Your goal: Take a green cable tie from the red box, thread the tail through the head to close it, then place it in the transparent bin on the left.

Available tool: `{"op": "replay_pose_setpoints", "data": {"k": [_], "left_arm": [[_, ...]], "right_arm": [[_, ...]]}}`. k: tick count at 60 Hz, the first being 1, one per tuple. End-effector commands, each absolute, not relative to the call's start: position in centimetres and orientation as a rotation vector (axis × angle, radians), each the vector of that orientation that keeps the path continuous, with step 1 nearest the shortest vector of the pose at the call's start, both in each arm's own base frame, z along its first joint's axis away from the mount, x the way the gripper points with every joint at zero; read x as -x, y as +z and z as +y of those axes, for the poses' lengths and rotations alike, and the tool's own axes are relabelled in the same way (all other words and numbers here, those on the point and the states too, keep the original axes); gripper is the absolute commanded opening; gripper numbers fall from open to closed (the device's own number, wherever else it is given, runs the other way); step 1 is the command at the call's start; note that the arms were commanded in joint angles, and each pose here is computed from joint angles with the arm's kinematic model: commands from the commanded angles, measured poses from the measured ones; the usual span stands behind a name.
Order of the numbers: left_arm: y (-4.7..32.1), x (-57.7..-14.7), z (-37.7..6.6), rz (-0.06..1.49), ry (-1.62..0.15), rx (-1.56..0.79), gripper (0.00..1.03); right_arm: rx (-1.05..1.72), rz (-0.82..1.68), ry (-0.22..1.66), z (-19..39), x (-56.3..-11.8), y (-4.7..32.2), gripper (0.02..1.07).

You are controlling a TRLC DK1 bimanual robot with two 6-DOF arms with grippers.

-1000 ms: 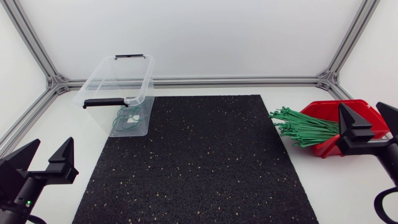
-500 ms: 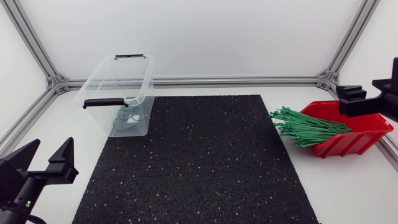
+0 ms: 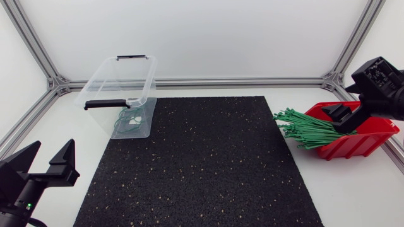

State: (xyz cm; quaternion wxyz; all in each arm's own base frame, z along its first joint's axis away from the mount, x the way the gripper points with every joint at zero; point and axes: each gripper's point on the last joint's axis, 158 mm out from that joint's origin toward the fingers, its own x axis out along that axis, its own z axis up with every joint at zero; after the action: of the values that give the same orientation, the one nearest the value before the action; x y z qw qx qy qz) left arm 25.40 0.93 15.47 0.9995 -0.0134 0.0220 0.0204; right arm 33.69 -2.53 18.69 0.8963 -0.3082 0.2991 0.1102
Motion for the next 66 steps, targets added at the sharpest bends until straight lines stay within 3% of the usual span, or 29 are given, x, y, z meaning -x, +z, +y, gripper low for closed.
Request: {"op": "replay_pose_setpoints", "data": {"k": [1, 11, 26, 38, 52, 61, 66], "left_arm": [[13.3, -25.4, 1.3, 0.088, 0.058, 0.042, 0.99], [13.3, -25.4, 1.3, 0.088, 0.057, 0.042, 0.99], [13.4, -25.4, 1.3, 0.087, 0.06, 0.042, 0.99], [13.4, -25.4, 1.3, 0.087, 0.058, 0.042, 0.99], [13.3, -25.4, 1.3, 0.088, 0.057, 0.042, 0.99], [13.3, -25.4, 1.3, 0.088, 0.057, 0.042, 0.99], [13.3, -25.4, 1.3, 0.088, 0.058, 0.04, 0.99]], "right_arm": [[0.727, 0.664, 0.323, -2.0, -33.5, 17.1, 0.96], [0.853, 0.694, 0.485, -0.9, -32.9, 15.0, 0.95], [0.936, 0.734, 0.665, 0.4, -31.8, 11.7, 0.76], [0.981, 0.755, 0.75, 0.7, -31.6, 9.6, 0.5], [1.015, 0.763, 0.823, 1.7, -31.2, 7.9, 0.46], [1.052, 0.773, 0.86, 2.3, -31.0, 6.8, 0.31], [1.079, 0.785, 0.845, 2.0, -31.5, 6.0, 0.31]]}}
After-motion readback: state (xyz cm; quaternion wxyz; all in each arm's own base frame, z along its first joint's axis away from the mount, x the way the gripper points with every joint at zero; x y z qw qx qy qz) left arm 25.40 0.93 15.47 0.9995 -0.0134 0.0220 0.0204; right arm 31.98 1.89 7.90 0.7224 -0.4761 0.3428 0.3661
